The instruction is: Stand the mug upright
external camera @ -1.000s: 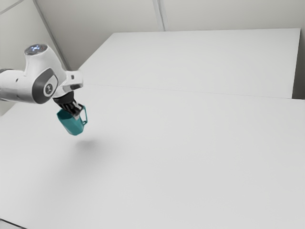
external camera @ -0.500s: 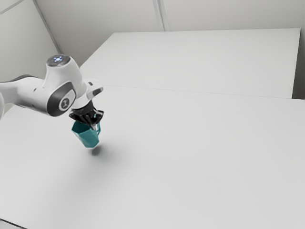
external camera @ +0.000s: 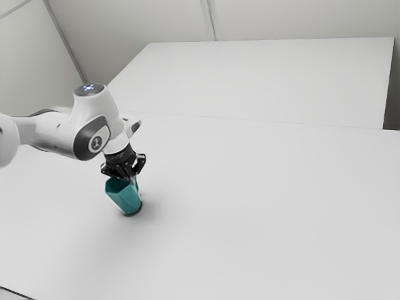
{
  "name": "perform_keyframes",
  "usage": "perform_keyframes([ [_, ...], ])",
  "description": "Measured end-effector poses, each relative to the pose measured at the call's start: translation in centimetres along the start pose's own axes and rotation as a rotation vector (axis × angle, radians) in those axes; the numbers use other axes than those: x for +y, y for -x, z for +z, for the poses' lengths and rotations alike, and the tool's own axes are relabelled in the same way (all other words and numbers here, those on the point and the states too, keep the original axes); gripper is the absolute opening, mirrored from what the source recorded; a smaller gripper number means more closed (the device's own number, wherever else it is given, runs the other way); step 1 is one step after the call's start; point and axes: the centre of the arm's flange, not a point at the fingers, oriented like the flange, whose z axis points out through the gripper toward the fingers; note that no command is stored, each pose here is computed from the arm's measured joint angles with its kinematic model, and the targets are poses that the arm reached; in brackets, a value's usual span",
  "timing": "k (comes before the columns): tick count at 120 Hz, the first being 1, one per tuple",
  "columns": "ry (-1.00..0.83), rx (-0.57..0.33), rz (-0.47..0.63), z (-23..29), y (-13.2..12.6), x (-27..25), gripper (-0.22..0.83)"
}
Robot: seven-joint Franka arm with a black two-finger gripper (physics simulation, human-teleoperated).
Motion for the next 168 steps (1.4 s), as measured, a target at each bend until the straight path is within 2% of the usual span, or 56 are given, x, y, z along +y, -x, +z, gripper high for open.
perform_keyframes([
  [16, -0.001, -0.006, -0.054, 0.4, -0.1, 0.1, -0.17],
  [42, 0.004, 0.009, -0.073, -0.7, 1.1, 1.9, 0.29],
  [54, 0.006, 0.016, -0.089, -1.2, 1.3, 2.1, 0.41],
  [68, 0.005, 0.022, -0.111, -1.9, 1.4, 2.0, 0.50],
  [96, 0.025, 0.057, -0.102, -6.0, 0.8, 4.2, 0.58],
  [110, 0.024, 0.066, -0.051, -8.3, -0.1, 5.0, 0.59],
  [131, 0.023, 0.069, 0.037, -12.5, -2.9, 5.9, 0.61],
  [168, 0.025, 0.085, 0.173, -19.7, -5.6, 7.0, 0.61],
])
